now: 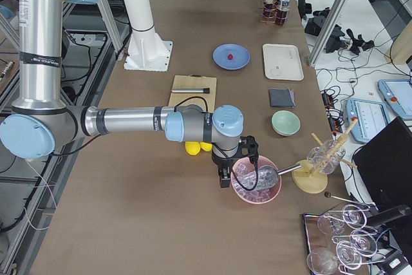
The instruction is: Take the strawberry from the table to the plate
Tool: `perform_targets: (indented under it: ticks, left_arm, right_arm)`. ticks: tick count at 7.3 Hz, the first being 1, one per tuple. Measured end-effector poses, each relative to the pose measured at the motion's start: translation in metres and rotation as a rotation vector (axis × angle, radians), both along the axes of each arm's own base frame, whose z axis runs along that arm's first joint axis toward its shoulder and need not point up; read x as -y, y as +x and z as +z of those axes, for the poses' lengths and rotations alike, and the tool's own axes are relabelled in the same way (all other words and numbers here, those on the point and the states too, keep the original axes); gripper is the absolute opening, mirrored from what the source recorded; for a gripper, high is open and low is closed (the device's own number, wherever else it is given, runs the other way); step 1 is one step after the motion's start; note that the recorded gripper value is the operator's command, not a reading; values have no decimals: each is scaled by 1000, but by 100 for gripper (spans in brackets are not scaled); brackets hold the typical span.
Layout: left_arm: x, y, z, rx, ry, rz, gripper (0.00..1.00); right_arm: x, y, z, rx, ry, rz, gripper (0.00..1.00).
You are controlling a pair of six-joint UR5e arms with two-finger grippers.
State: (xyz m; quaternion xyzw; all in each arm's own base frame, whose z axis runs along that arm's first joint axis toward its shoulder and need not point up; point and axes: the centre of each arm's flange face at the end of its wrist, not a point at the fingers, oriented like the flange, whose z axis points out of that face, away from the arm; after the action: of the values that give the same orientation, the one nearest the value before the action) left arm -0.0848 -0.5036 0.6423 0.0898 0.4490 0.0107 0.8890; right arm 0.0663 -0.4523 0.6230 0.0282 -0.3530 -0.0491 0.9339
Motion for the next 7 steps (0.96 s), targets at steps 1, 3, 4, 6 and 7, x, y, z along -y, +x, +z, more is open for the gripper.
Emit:
perform_targets:
  ticks: [1, 3, 4, 6, 7]
  left_arm:
    - [0, 0, 1, 2, 2, 1, 98]
    - [-7, 0, 20, 16, -37, -1, 98]
    - [-11, 0, 33, 34, -60, -3, 98]
    - [-15, -1, 42, 70, -71, -4, 98]
    - [-17, -2, 44, 81, -73, -5, 98]
  right_arm:
    - [3, 1, -4, 2, -10, 23, 100]
    - [2, 1, -2, 8, -27, 37, 100]
    - [2, 1, 1, 11, -34, 39, 100]
    - [2, 0, 8, 12, -50, 39, 100]
    - [2, 0, 9, 13, -53, 39, 100]
